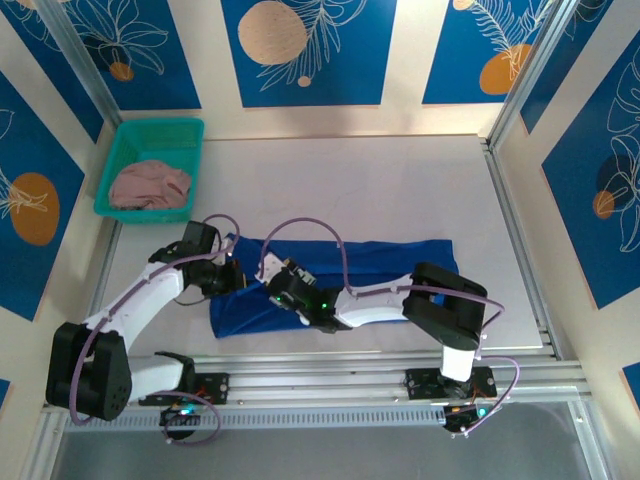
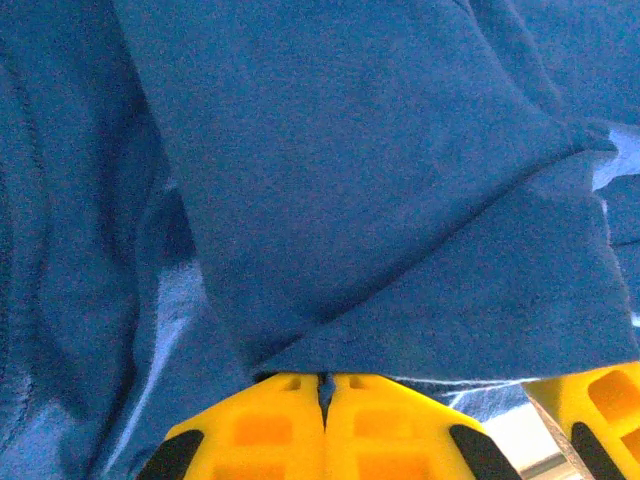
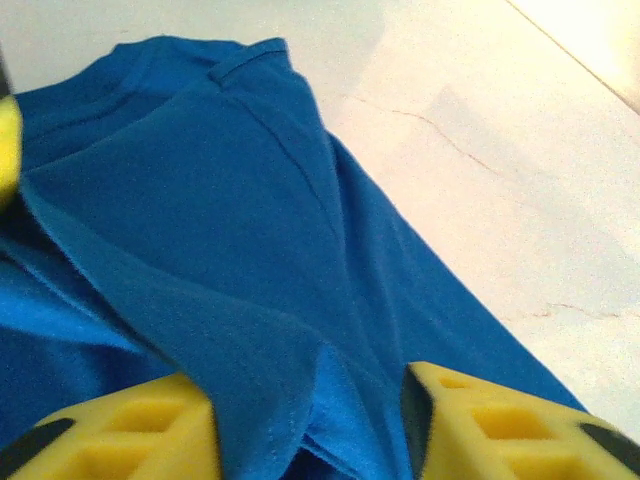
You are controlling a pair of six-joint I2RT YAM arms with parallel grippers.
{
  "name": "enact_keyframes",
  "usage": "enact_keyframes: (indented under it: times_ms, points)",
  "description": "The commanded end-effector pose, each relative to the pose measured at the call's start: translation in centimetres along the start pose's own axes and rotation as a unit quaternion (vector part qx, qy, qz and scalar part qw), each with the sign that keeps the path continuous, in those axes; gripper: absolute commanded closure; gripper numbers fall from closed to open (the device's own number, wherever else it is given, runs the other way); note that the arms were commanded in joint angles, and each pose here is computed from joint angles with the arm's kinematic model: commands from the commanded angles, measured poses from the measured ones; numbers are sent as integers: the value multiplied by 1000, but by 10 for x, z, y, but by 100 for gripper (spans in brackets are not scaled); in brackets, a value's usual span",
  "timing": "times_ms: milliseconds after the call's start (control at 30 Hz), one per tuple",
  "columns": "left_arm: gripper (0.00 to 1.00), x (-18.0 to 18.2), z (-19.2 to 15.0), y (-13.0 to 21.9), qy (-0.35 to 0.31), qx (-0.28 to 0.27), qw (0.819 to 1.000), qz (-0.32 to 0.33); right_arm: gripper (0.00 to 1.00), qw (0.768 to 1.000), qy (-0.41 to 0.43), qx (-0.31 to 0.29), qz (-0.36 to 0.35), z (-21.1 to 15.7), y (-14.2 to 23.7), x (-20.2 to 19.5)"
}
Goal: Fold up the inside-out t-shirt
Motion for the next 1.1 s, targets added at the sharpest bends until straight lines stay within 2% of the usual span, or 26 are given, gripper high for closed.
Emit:
enact_keyframes:
  times_ms: [0,167,433,600,633,667,733,767,833,867,900,1000,1067]
  points:
    - [100,-4,-1,6,-12,1,1000,3,60,999,-6,27,32,-10,11,5]
    - [100,-3,-5,3,-7,15,1000,-1,75,997,-4,59,56,-20,20,6]
    - [100,-1,-14,0,5,35,999,-5,88,991,-10,100,85,-32,35,7]
    - [91,-3,-19,2,15,46,999,-14,92,986,-10,129,105,-43,48,8]
    - [85,-4,-20,4,17,47,999,-14,92,984,-12,137,112,-46,51,9]
    - [74,-5,-20,7,18,45,999,-12,92,982,-11,146,121,-48,56,10]
    - [59,-4,-20,13,17,38,999,1,90,976,-8,164,140,-55,64,11]
    - [51,-3,-19,18,16,30,999,11,85,973,-6,174,150,-59,69,12]
    - [42,-1,-17,24,12,15,999,33,68,966,-8,196,170,-64,77,12]
    - [39,1,-16,27,10,7,999,45,61,963,-7,204,175,-65,80,11]
    - [37,1,-14,28,7,1,999,52,57,962,-6,208,180,-65,83,10]
    - [36,0,-7,29,5,-18,998,52,53,957,-27,208,200,-53,91,1]
    - [36,-3,-1,24,9,-30,999,30,53,954,-77,191,219,-38,90,-10]
Point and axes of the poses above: each hand's point on the last joint's axis, 136 mm out from that joint toward the fingers, its own y axis back along the fingers, its own x axis along the line the jaws close on, z = x × y, the point moved 7 cm from there along y, back along the fingers, and after that the axes turned 12 degrees about -y, right-handed, at the moved point
